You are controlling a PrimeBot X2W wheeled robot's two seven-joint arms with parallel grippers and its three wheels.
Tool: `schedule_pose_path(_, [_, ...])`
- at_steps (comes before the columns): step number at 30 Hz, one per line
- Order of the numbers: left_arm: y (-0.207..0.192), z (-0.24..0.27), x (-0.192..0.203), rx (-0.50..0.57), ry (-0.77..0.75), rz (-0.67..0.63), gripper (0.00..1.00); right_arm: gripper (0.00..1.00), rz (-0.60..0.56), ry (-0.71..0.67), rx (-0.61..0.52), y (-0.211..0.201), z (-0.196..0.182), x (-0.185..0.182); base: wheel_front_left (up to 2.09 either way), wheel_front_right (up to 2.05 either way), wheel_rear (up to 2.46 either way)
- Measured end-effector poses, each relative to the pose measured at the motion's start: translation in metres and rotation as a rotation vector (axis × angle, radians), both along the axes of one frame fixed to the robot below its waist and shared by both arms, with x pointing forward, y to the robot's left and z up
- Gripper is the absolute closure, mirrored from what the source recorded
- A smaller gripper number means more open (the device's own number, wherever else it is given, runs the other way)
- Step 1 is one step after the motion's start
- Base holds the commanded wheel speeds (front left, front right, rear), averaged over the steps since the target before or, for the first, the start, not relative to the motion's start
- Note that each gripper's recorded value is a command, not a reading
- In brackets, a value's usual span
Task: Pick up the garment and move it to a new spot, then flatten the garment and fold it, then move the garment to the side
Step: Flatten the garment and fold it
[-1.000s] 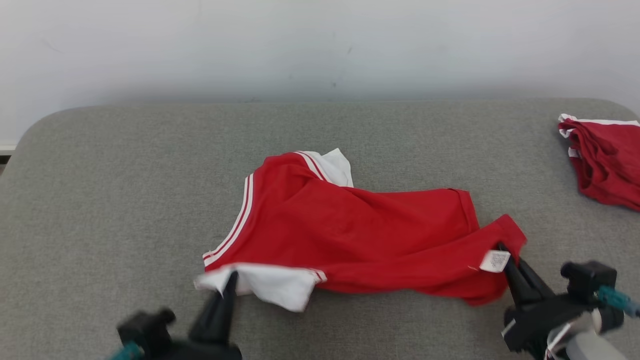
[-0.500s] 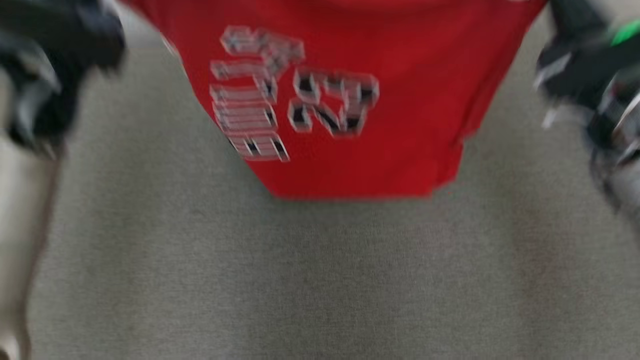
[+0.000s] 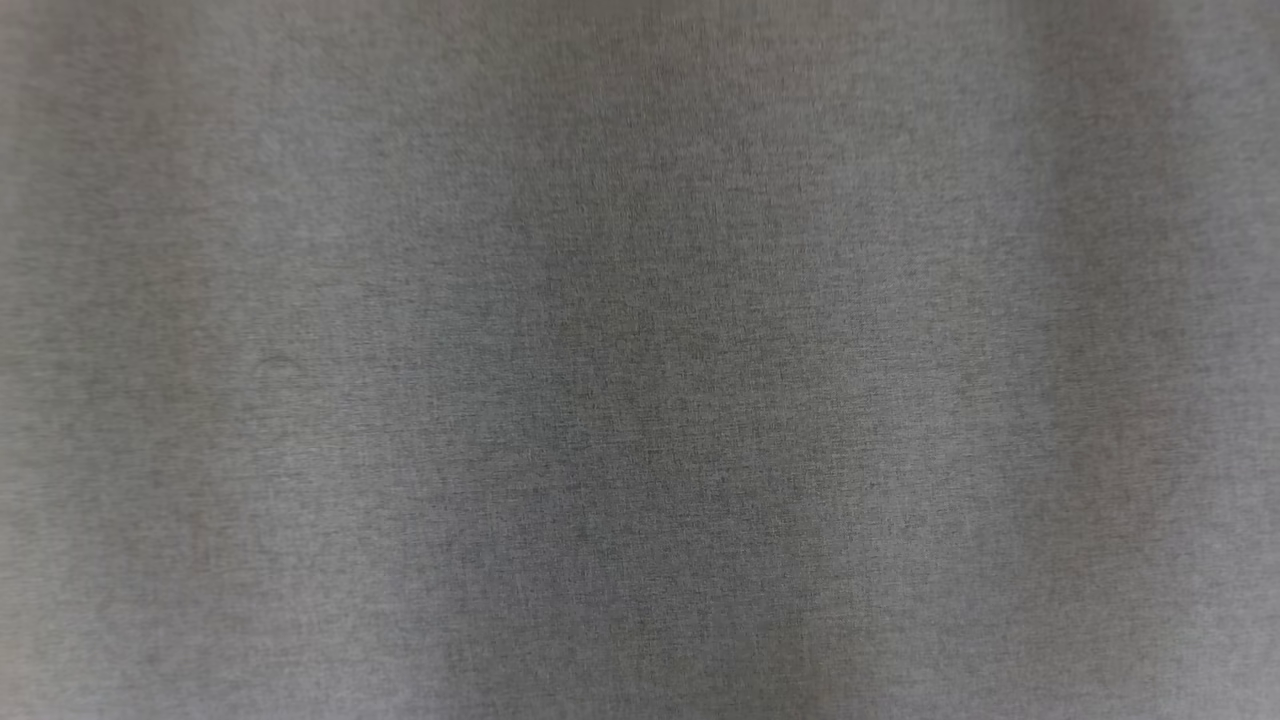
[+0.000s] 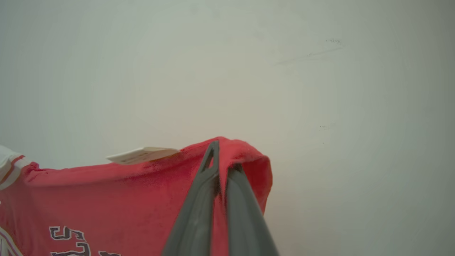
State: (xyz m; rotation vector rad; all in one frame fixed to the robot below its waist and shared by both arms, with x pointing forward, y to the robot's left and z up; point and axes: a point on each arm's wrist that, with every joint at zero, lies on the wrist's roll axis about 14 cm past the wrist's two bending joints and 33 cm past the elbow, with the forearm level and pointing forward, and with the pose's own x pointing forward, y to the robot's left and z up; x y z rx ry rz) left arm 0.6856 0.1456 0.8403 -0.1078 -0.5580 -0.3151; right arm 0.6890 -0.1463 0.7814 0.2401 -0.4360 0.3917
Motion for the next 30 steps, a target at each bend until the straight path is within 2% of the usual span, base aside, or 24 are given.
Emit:
schedule_pose_path(4, [-0.01, 0.003, 0.017, -0.009, -0.011, -0.005, 1.0, 1.0, -0.047, 0.0, 0.006, -0.013, 0.007, 0.02, 0.0, 0.0, 0.0])
schedule_pose_path(18, [-0.045, -0.039, 0.055, 0.088, 0.06, -0.025, 1.0, 1.0, -0.058, 0.085, -0.017, -0.004, -0.032, 0.056, 0.0, 0.0, 0.0])
schedule_pose_path(25, [-0.035, -0.06, 0.068, 0.094, 0.086, -0.003, 1.0, 1.0, -0.08, 0.119, -0.039, -0.011, -0.055, 0.064, 0.0, 0.0, 0.0])
schedule_pose_path(30, [-0.033, -0.054, 0.066, 0.107, 0.052, 0.004, 1.0, 1.0, -0.093, 0.112, -0.07, -0.011, -0.054, 0.065, 0.0, 0.0, 0.0])
